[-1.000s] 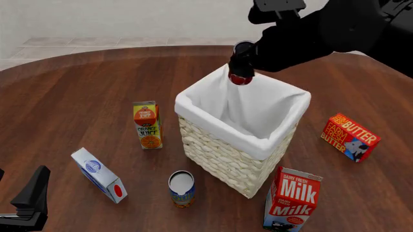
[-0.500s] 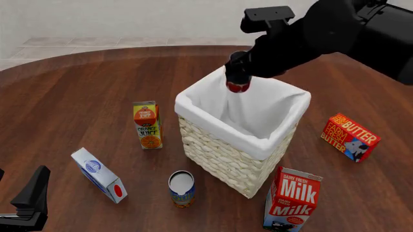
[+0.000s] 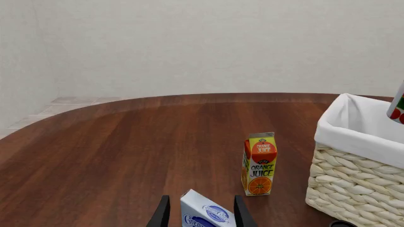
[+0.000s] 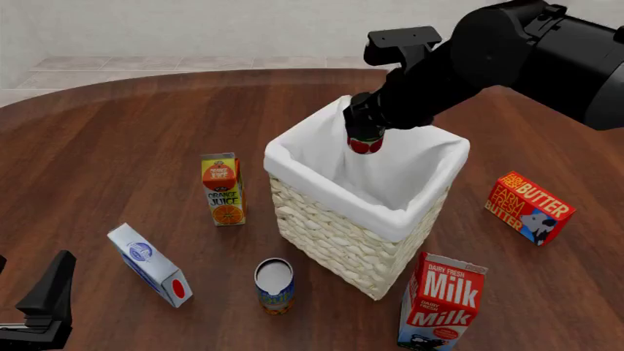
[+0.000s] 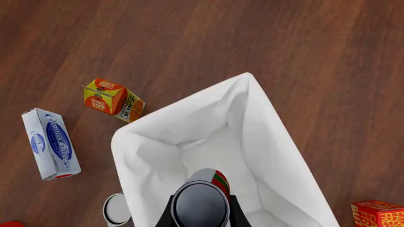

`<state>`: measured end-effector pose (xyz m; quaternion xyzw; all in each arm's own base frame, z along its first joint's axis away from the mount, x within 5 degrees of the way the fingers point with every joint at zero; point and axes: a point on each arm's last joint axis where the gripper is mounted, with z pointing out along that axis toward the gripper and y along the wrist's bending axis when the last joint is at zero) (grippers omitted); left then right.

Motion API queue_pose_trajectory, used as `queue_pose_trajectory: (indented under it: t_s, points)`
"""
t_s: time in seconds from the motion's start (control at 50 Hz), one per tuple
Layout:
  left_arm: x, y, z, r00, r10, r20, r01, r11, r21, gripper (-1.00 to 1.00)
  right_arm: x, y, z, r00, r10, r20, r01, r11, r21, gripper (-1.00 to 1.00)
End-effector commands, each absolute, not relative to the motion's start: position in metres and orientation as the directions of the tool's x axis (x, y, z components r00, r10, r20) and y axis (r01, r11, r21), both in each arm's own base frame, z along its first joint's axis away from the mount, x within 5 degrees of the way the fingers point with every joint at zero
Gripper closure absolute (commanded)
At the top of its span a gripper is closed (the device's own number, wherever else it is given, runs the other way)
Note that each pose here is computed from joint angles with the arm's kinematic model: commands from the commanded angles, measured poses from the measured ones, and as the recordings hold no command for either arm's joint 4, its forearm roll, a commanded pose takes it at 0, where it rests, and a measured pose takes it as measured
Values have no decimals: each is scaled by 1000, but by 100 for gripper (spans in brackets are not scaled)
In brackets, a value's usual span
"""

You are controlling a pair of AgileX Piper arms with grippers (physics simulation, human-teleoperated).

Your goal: Pick up the tomato sauce, and put it in the basket.

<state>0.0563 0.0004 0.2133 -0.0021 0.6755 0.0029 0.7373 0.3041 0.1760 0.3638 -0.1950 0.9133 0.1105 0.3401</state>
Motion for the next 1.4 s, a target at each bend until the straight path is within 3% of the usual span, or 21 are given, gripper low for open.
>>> queue_pose_trajectory:
  t_s: [0.02,1.4]
  points:
    - [56,0,213,87,2,-996,-3,1000,2,-100,302,173,360,-718,-265,-644,-409,909,83,100]
    - [56,0,213,87,2,-996,-3,1000,2,-100,326,183,319,-784,-259,-564,-371,924,90,100]
